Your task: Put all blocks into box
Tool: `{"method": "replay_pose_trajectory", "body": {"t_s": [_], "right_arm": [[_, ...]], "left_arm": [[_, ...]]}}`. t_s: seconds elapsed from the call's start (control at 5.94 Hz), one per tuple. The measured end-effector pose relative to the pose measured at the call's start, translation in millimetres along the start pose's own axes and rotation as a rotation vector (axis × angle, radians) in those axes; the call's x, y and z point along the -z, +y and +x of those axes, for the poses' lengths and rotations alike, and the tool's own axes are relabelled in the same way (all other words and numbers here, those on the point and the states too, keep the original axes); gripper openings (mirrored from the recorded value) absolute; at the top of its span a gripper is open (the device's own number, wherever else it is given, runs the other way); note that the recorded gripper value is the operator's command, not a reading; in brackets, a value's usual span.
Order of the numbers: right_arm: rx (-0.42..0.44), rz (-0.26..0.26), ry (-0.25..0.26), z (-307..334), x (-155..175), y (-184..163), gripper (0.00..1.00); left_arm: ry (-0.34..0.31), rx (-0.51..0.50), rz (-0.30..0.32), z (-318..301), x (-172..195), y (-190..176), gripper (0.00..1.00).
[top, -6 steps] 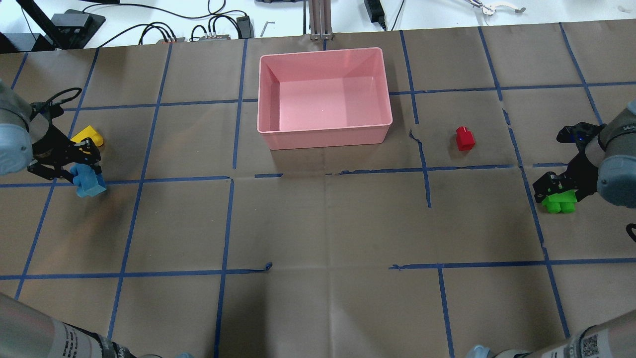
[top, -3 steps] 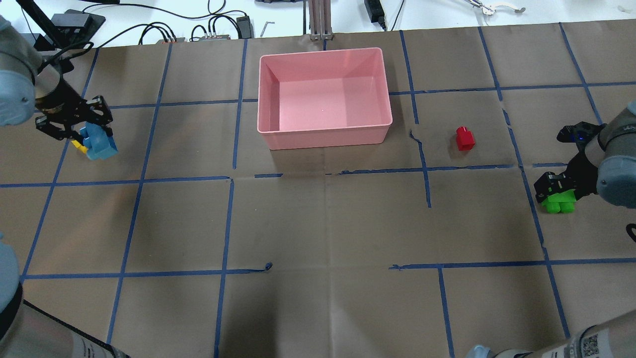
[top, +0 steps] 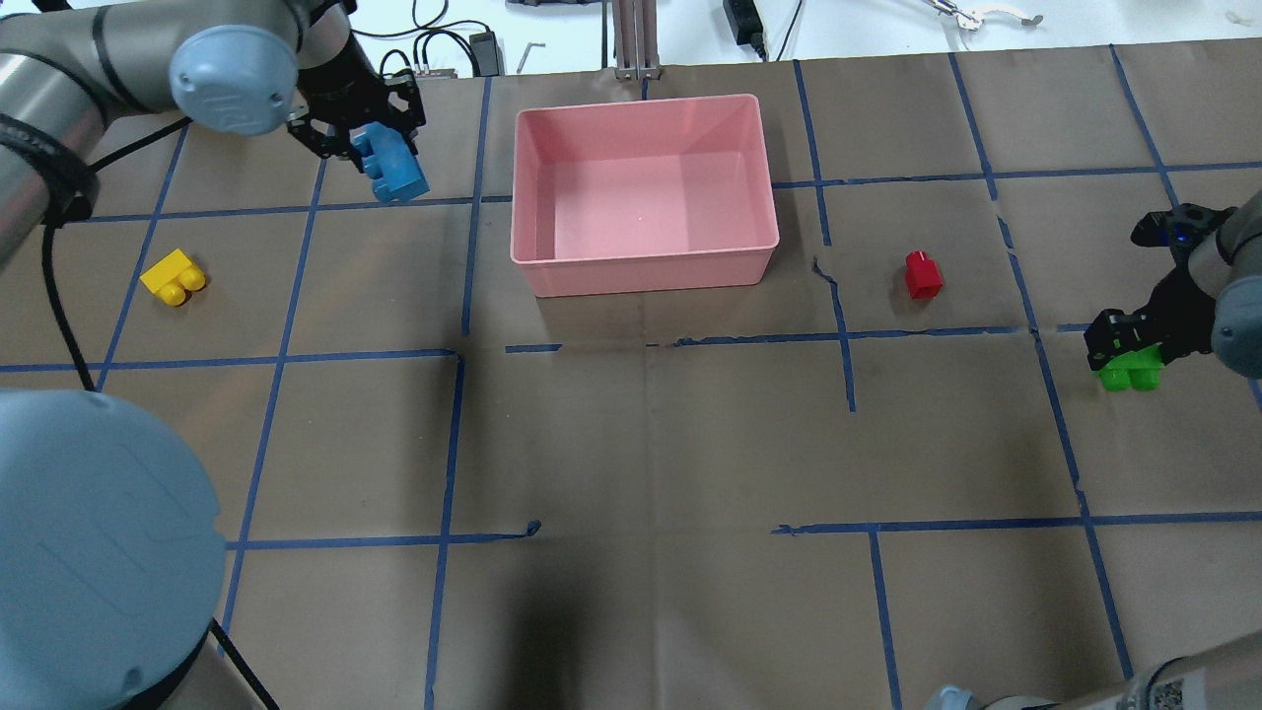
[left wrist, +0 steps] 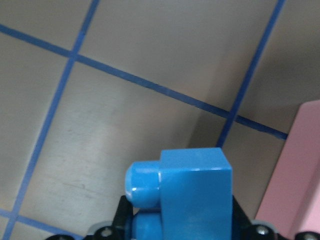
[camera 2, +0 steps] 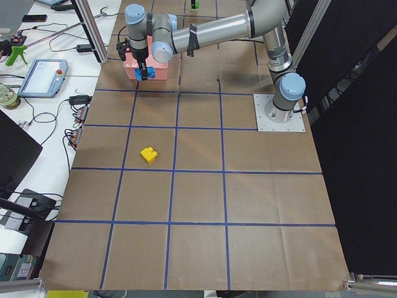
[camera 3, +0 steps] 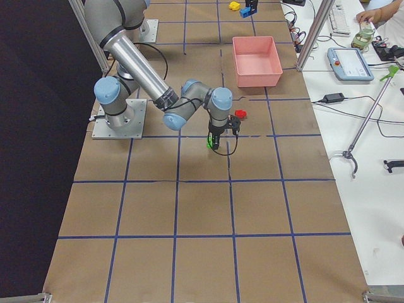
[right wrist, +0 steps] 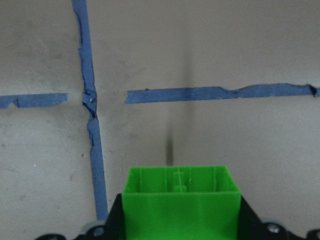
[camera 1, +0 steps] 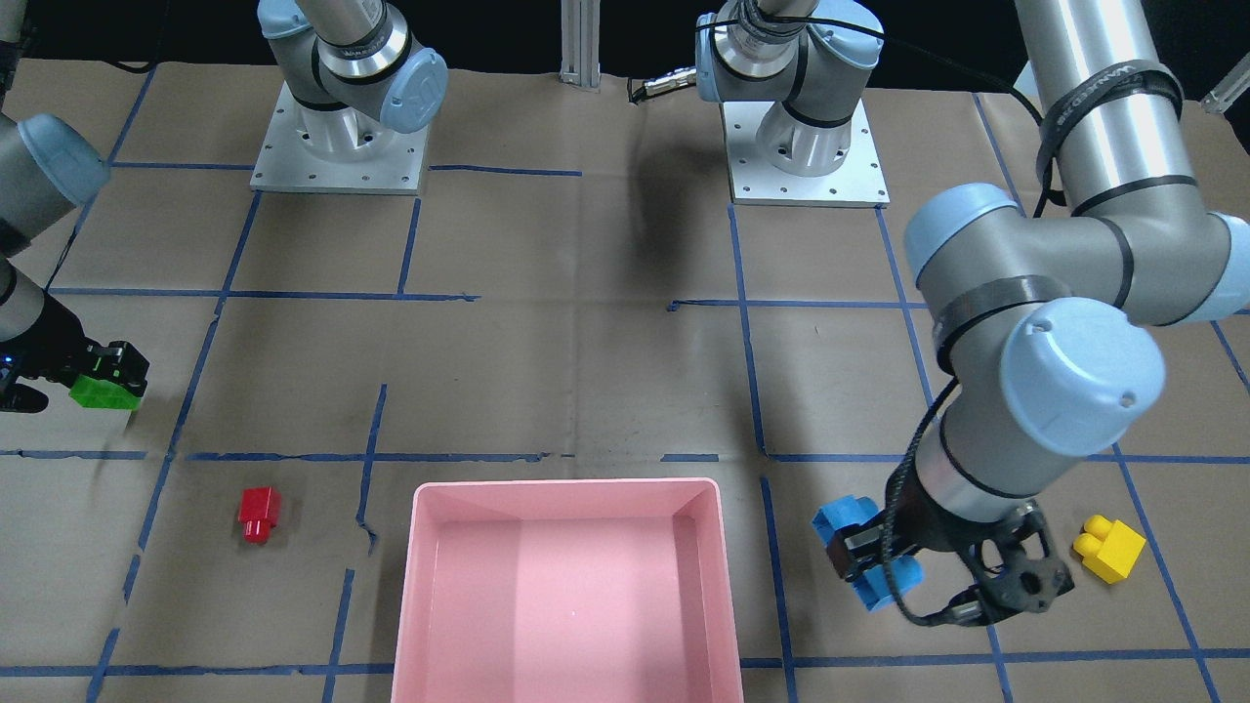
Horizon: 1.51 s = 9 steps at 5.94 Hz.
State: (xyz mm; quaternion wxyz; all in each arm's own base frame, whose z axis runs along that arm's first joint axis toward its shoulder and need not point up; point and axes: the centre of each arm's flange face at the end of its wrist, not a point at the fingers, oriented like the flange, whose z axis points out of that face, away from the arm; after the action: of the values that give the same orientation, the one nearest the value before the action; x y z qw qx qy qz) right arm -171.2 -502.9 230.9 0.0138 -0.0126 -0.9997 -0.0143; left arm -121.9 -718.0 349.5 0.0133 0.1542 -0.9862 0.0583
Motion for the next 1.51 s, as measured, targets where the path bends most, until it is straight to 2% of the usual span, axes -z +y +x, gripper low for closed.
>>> {"method": "replay_pose_trajectory", "body": {"t_s": [0.34, 0.5, 0.67, 0.84, 1.18, 1.35, 1.51], "right_arm": [[0.035, 0.008, 0.003, -13, 75, -20, 0.45], [0.041, 0.004, -0.001, -18, 112, -30, 0.45], [0.042, 0.005, -0.001, -30, 144, -41, 0.45], [0.030, 0.012, 0.003, -55, 169, -52, 0.45], [-0.020, 0.022, 0.005, -125, 203, -66, 0.45], [-0.057, 0.027, 0.004, -160, 217, -70, 0.45], [-0.090, 0.035, 0.003, -197, 228, -74, 0.45]], "left_arm": [[0.025, -0.022, 0.007, 100, -28, 16, 0.35], [0.024, -0.031, -0.013, 136, -56, 34, 0.44], [0.026, -0.046, -0.018, 157, -83, 44, 0.75], [0.035, -0.064, -0.006, 171, -102, 50, 0.98], [0.034, -0.115, 0.020, 175, -96, 54, 0.98], [0.014, -0.121, 0.032, 155, -72, 46, 0.98], [-0.023, -0.098, 0.017, 116, -45, 33, 0.98]]}}
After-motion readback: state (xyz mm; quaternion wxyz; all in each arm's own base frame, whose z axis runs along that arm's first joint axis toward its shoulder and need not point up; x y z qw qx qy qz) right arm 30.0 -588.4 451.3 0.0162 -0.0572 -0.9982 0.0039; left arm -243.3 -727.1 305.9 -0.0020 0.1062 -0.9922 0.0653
